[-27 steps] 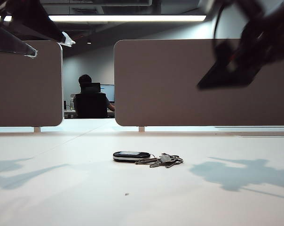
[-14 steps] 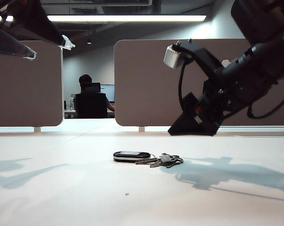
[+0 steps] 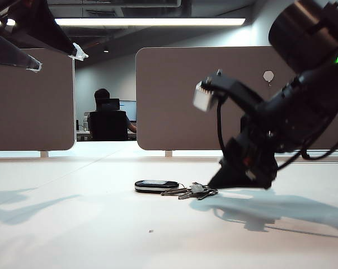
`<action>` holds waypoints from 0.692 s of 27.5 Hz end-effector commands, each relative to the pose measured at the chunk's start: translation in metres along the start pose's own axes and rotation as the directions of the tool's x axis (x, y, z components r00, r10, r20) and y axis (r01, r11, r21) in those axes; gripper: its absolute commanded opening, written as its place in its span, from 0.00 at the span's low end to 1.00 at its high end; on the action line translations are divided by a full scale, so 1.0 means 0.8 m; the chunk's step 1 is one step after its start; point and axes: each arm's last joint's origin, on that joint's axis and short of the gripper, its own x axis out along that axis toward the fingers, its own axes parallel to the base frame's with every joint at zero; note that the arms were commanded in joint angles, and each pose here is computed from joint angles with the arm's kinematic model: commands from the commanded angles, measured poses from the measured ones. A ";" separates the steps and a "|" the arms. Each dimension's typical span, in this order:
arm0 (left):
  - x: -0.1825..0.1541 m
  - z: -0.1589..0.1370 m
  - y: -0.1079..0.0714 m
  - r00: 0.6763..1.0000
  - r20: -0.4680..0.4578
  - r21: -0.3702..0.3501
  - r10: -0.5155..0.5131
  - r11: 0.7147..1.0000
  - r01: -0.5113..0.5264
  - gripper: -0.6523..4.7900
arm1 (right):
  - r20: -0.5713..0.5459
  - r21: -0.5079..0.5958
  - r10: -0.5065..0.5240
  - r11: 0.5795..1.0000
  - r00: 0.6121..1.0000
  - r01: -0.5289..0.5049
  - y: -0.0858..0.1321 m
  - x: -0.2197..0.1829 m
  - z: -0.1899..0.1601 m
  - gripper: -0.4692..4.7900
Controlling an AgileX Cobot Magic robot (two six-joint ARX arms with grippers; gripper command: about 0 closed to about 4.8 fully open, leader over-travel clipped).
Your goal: Hang the bunch of keys on the hook.
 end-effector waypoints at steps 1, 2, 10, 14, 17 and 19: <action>0.000 0.003 0.000 1.000 0.013 0.005 0.003 1.000 -0.003 1.00 | 0.008 -0.016 -0.002 1.000 1.000 0.002 0.000 0.006 -0.001 0.71; 0.000 0.003 0.000 1.000 0.014 0.005 0.003 1.000 -0.003 1.00 | 0.011 -0.017 -0.004 1.000 1.000 0.004 0.000 0.008 -0.001 0.71; -0.001 0.001 0.000 1.000 -0.007 -0.021 -0.002 1.000 0.002 1.00 | -0.003 -0.054 -0.078 0.995 0.997 0.078 -0.003 0.027 -0.009 0.70; -0.001 0.000 0.000 1.000 -0.011 -0.022 -0.002 1.000 0.002 1.00 | -0.062 -0.050 -0.073 0.996 0.995 0.070 0.001 0.034 -0.019 0.68; -0.001 0.000 0.000 1.000 -0.012 -0.023 -0.002 1.000 0.002 1.00 | -0.091 -0.054 -0.050 0.998 0.995 0.045 0.004 0.035 -0.023 0.46; -0.001 0.000 0.000 1.000 -0.013 -0.023 -0.002 1.000 0.002 1.00 | -0.100 -0.052 -0.042 0.998 0.994 0.037 0.005 0.035 -0.025 0.34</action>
